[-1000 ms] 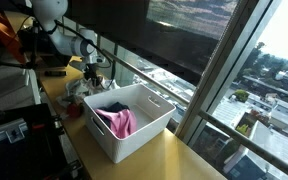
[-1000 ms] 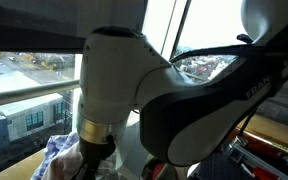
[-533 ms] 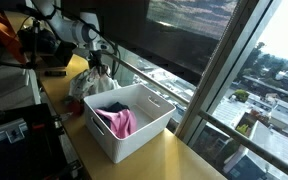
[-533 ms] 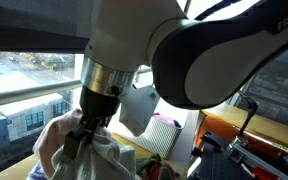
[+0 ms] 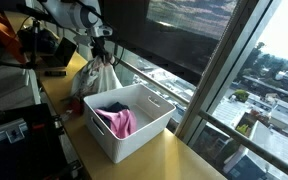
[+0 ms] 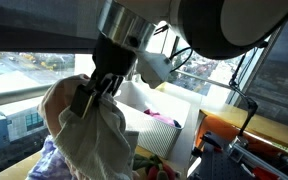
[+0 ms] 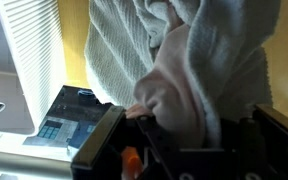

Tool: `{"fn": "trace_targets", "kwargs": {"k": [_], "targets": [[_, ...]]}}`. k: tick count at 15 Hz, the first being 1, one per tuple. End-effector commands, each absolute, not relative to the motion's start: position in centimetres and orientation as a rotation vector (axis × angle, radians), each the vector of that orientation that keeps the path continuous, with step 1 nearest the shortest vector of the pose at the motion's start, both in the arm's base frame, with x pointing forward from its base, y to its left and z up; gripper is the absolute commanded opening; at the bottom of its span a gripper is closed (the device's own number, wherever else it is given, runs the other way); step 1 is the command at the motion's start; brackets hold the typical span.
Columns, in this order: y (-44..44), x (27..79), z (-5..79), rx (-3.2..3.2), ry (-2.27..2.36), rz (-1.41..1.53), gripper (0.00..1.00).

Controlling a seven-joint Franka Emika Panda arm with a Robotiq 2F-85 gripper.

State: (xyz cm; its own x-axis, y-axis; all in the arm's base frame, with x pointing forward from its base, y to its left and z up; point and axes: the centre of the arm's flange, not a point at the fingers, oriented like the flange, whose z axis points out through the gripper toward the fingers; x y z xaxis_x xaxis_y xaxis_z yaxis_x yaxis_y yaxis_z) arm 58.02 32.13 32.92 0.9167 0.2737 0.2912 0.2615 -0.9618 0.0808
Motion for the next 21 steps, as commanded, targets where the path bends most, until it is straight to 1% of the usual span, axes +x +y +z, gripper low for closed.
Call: {"fn": "trace_targets", "kwargs": {"k": [1, 5, 13, 17, 21], "targets": [[30.3, 56.9, 36.1, 3.054, 0.419, 0.516, 0.00], [28.2, 56.8, 38.7, 3.052, 0.375, 0.566, 0.00], [18.4, 58.2, 45.2, 3.026, 0.183, 0.681, 0.00], [14.0, 58.5, 46.8, 3.013, 0.097, 0.715, 0.00], [11.5, 58.7, 47.0, 3.005, 0.045, 0.712, 0.00]]}}
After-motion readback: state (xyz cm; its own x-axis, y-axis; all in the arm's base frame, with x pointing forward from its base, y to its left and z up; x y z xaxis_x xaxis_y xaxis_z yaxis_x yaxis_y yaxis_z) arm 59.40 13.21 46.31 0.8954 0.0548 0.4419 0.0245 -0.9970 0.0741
